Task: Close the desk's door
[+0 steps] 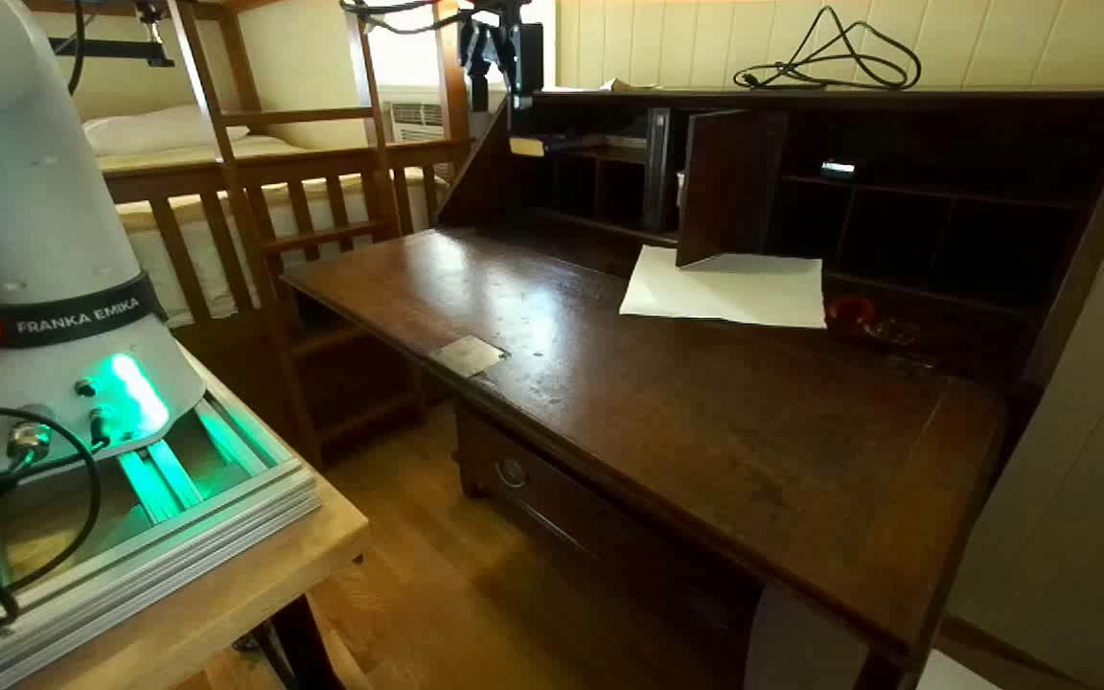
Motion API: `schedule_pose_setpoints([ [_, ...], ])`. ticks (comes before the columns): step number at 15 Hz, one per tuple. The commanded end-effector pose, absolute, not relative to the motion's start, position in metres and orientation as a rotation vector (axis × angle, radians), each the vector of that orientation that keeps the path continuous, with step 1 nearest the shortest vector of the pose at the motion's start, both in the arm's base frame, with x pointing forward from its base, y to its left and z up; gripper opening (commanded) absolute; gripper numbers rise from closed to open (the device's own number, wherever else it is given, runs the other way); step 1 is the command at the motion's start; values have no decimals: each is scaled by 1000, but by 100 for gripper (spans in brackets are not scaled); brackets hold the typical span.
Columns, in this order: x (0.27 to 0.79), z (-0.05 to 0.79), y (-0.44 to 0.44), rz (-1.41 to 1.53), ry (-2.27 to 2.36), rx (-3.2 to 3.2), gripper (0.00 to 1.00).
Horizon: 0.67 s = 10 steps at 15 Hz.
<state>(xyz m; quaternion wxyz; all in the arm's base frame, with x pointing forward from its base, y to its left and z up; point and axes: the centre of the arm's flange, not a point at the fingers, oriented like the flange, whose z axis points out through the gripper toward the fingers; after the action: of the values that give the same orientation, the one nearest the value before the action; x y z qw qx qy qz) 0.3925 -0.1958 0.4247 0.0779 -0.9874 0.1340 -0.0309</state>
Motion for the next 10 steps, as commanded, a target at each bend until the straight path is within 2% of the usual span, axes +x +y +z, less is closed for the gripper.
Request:
schedule_pose_setpoints([
  [1,393,425,-196,-93,401,-2957,100],
  [6,404,441,-221,-360,299,-2944,100],
  [10,427,469,-267,-590,10,-3000,100],
])
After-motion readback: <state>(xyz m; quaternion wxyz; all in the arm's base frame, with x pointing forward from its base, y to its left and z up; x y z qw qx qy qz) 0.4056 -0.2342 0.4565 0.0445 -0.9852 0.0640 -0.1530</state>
